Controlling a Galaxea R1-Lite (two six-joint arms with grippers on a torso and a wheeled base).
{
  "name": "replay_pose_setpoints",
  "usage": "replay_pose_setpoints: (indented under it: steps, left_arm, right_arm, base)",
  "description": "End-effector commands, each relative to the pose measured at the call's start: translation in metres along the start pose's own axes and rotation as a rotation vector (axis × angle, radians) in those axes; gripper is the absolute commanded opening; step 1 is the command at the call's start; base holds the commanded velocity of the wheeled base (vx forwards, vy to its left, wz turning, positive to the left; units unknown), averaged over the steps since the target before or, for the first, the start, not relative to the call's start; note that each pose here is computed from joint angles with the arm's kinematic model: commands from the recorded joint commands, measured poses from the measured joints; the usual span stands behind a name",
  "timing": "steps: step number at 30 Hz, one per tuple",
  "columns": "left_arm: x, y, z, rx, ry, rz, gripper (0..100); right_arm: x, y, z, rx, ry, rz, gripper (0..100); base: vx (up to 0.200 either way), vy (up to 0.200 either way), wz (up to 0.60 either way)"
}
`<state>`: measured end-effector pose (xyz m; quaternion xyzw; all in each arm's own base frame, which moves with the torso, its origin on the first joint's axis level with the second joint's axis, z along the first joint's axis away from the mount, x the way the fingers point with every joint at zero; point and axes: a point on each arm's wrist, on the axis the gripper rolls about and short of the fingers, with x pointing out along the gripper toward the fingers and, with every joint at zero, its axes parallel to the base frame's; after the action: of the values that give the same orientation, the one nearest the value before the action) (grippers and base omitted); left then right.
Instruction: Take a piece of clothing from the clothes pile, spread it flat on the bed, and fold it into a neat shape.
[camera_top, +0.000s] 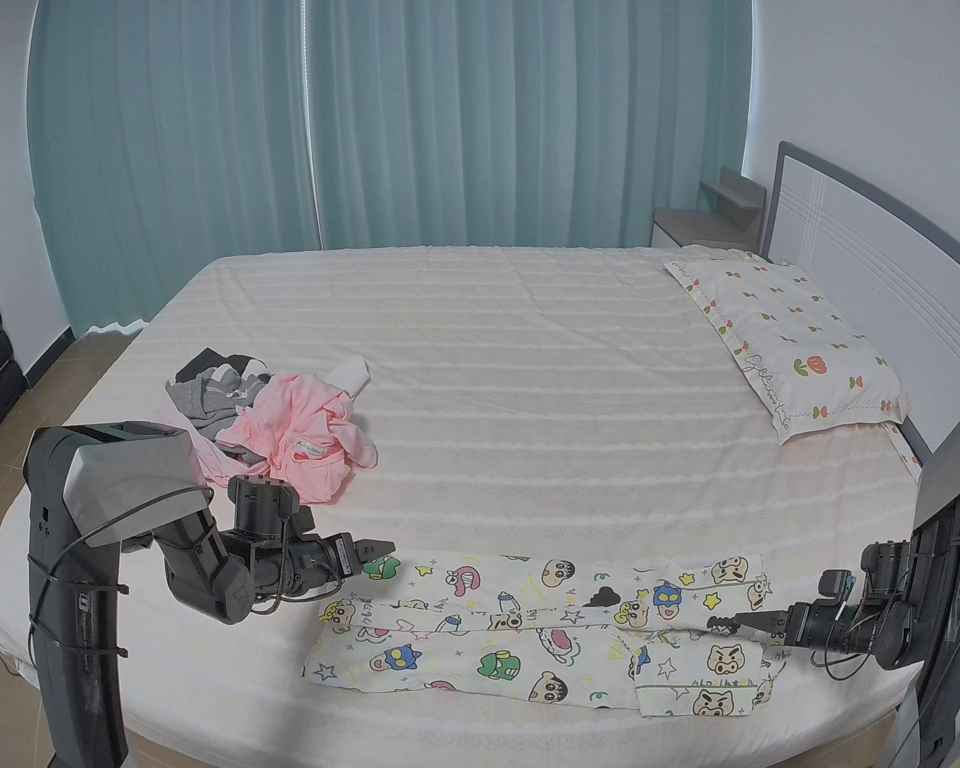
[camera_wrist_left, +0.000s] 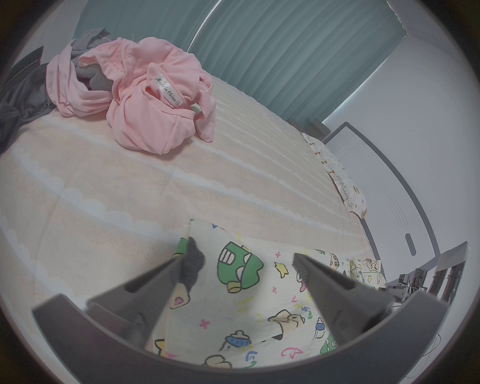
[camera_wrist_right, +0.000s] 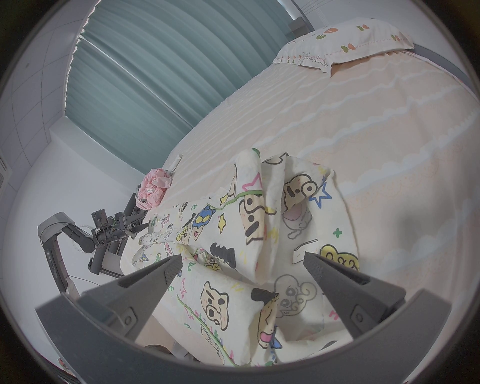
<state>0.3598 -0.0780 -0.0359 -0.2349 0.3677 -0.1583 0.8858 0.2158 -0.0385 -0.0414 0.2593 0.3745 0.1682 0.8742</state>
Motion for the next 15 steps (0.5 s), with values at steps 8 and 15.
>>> replay_pose_setpoints:
  steps: [8,15]
  left_arm:
    - [-0.004,0.002,0.002,-0.006,-0.012,0.006,0]
    - [-0.007,-0.001,0.012,0.001,-0.048,0.002,0]
  right_arm:
    - [0.001,-0.001,-0.001,0.003,0.006,-0.001,100]
    - [0.001,-0.001,-0.002,0.004,0.007,-0.002,100]
  base:
    - [0.000,0.000,0.00]
    - [0.000,0.000,0.00]
